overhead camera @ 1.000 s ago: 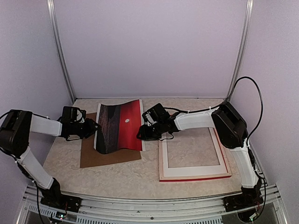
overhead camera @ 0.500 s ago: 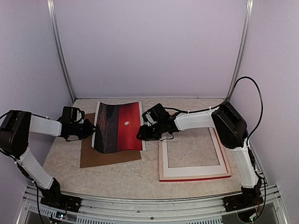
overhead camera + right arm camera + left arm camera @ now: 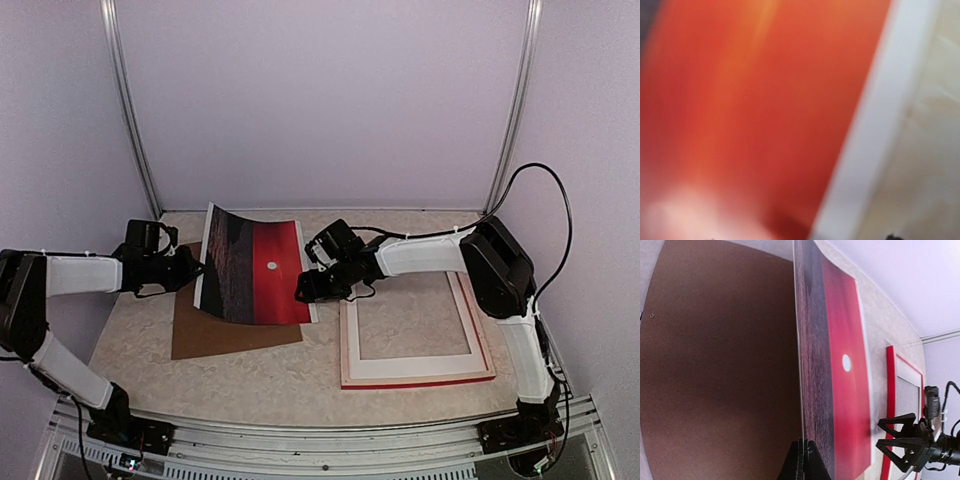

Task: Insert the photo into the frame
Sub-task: Pick up the photo from the backboard, then pass from the left arm to the right

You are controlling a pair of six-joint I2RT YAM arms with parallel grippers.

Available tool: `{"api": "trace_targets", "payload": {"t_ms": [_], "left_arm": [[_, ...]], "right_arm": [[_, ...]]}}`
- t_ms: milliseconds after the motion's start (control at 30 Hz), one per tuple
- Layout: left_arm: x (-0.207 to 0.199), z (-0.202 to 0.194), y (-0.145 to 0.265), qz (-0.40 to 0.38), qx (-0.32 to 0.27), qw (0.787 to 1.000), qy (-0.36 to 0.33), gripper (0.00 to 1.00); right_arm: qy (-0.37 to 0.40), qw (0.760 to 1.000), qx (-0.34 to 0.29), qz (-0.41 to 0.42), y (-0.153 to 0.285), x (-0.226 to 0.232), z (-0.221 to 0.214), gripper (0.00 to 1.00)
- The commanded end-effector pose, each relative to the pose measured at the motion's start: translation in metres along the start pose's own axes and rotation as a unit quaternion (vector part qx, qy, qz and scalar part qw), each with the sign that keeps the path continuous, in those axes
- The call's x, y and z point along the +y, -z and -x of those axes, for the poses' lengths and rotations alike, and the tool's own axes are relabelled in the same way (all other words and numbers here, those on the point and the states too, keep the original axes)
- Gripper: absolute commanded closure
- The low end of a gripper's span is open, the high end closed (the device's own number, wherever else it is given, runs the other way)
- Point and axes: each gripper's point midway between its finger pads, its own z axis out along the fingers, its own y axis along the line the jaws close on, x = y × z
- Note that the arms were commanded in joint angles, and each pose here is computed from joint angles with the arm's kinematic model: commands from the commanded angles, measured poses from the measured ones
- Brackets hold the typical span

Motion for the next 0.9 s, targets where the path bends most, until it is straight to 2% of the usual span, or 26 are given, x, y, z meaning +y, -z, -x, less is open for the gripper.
{"api": "trace_targets", "payload": {"t_ms": [0, 67, 200, 467, 700, 867], "left_arm": [[-0.053, 0.021, 0.029, -0.052, -0.026, 0.998, -0.011, 1.0], [-0.076, 0.027, 0.043, -0.075, -0.041, 0.996, -0.008, 1.0], [-0.11, 0.032, 0.062, -0.113, -0.061, 0.992, 0.008, 1.0], [-0.15, 0.033, 0.065, -0.154, -0.055, 0.986, 0.02, 1.0], [-0.177, 0.029, 0.057, -0.167, -0.038, 0.985, 0.027, 1.0], [-0.199, 0.027, 0.056, -0.172, -0.027, 0.985, 0.022, 1.0]], "right_arm": [[0.053, 0.996, -0.001, -0.072, 0.045, -0.008, 0.013, 0.25], [0.077, 0.994, -0.012, -0.081, 0.062, 0.0, 0.023, 0.19], [0.136, 0.985, -0.053, -0.092, 0.093, 0.034, 0.033, 0.15], [0.245, 0.962, -0.122, -0.014, 0.139, 0.127, 0.026, 0.12], [0.331, 0.932, -0.144, -0.025, 0.15, 0.184, 0.015, 0.11], [0.36, 0.919, -0.146, -0.065, 0.146, 0.199, 0.012, 0.12]]}}
